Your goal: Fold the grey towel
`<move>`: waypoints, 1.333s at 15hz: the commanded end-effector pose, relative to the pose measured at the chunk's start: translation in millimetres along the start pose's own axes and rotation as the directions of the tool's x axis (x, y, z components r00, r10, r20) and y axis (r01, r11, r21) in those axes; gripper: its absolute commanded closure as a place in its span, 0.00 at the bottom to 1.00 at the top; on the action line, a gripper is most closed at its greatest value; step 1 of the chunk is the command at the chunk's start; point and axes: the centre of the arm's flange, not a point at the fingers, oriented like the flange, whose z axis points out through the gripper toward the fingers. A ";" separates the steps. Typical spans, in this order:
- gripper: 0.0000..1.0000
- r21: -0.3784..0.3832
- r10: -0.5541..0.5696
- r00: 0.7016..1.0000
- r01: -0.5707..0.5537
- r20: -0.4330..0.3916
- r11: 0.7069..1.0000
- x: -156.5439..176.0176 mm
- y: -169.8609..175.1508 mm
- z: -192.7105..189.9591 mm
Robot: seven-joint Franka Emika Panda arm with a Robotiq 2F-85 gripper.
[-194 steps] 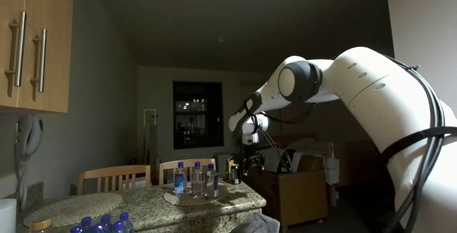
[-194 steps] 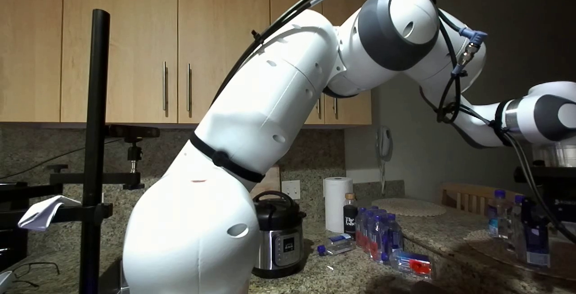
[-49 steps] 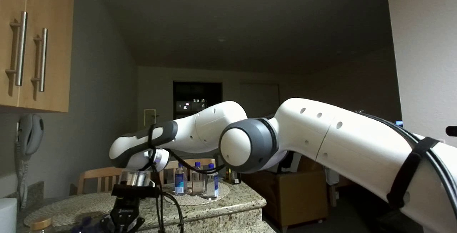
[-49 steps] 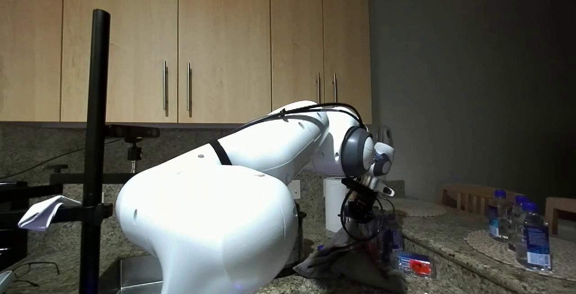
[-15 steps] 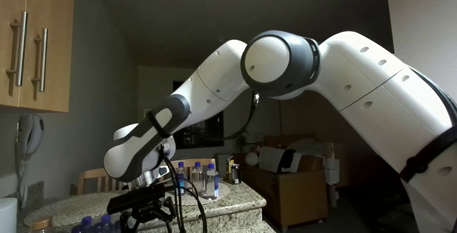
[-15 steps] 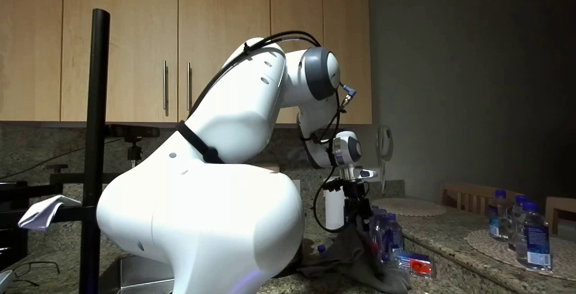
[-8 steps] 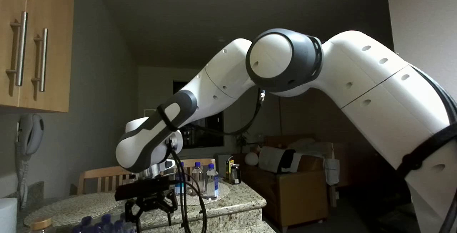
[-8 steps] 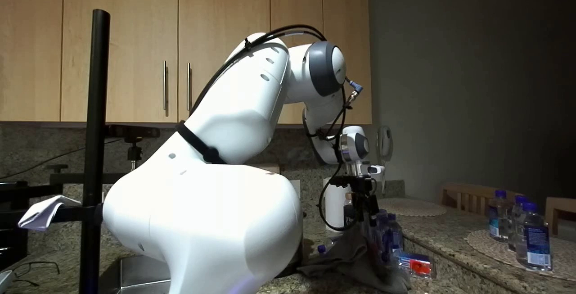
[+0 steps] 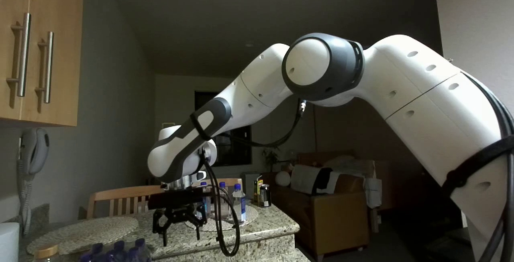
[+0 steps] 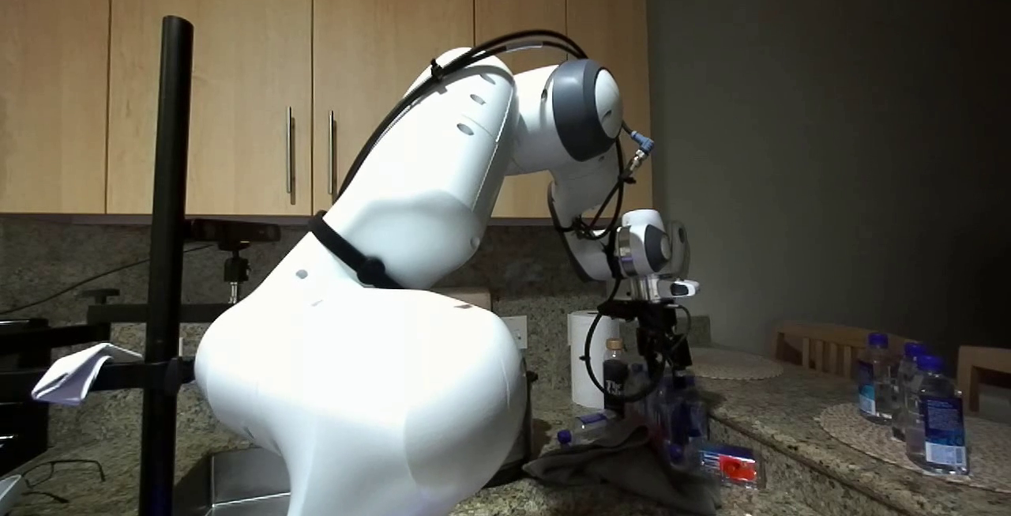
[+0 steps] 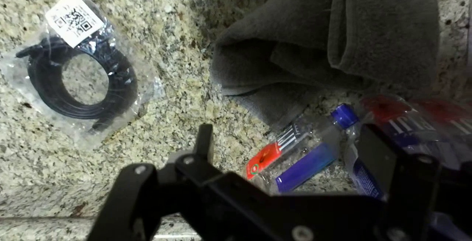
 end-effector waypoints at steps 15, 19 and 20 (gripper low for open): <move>0.00 0.143 -0.450 0.872 0.429 0.191 0.892 22.1 106.0 -48.2; 0.00 0.109 -0.407 0.892 0.392 0.196 0.913 34.6 144.1 -64.6; 0.00 0.102 -0.398 0.896 0.385 0.196 0.917 38.9 154.7 -68.8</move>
